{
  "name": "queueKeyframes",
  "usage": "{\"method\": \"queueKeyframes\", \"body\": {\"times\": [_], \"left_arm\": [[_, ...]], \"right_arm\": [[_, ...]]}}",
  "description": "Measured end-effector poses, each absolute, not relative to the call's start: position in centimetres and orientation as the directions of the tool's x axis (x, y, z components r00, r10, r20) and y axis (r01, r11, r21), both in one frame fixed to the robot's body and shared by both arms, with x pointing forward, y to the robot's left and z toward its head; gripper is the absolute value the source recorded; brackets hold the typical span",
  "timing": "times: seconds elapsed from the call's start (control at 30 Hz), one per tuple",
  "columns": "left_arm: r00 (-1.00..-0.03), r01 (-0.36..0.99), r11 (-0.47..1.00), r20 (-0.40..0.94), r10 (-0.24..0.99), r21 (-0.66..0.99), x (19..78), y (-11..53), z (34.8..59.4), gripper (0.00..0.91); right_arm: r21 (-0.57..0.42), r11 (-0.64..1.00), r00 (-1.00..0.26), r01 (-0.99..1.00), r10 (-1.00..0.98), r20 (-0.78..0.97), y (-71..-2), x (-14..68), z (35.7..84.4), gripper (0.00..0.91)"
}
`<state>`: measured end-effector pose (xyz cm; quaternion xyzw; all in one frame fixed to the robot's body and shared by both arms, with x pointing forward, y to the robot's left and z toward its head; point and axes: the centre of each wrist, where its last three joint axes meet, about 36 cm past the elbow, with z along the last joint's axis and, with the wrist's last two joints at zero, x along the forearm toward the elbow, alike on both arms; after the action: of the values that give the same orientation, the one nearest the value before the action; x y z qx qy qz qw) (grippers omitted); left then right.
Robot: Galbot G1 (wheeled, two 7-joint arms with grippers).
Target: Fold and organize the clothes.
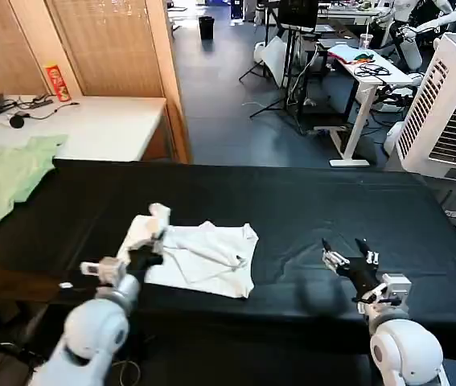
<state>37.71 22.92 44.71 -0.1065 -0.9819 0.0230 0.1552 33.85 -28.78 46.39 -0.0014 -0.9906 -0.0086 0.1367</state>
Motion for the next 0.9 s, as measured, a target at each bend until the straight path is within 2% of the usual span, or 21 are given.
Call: {"method": "queueKeyframes", "body": {"times": [0.13, 0.33, 0.8, 0.83, 0.87, 0.9], "left_arm": [[-0.902, 0.247, 0.948, 0.308, 0.301, -0.202, 37.1, 19.7, 45.3, 0.0], [-0.883, 0.282, 0.919, 0.3, 0.361, -0.274, 36.7, 16.8, 45.0, 0.0], [-0.881, 0.278, 0.906, 0.292, 0.373, -0.319, 37.4, 13.5, 43.3, 0.0], [-0.88, 0.275, 0.906, 0.295, 0.372, -0.322, 37.4, 13.3, 43.0, 0.38], [-0.879, 0.274, 0.905, 0.298, 0.372, -0.325, 37.3, 13.0, 42.8, 0.878], [-0.879, 0.272, 0.906, 0.3, 0.371, -0.324, 37.3, 12.8, 42.5, 0.878]], "right_arm": [[0.012, 1.0, -0.961, 0.011, 0.007, 0.276, -28.7, 33.6, 46.2, 0.878], [0.01, 1.0, -0.96, 0.008, 0.005, 0.278, -27.9, 33.2, 45.8, 0.878], [-0.001, 1.0, -0.956, 0.001, 0.001, 0.295, -27.3, 32.7, 45.3, 0.878], [-0.002, 1.0, -0.955, -0.001, 0.0, 0.296, -27.3, 32.7, 45.3, 0.878], [-0.001, 1.0, -0.955, -0.002, -0.001, 0.296, -27.2, 32.7, 45.3, 0.878], [-0.001, 1.0, -0.955, -0.002, -0.002, 0.298, -27.2, 32.7, 45.2, 0.878]]}}
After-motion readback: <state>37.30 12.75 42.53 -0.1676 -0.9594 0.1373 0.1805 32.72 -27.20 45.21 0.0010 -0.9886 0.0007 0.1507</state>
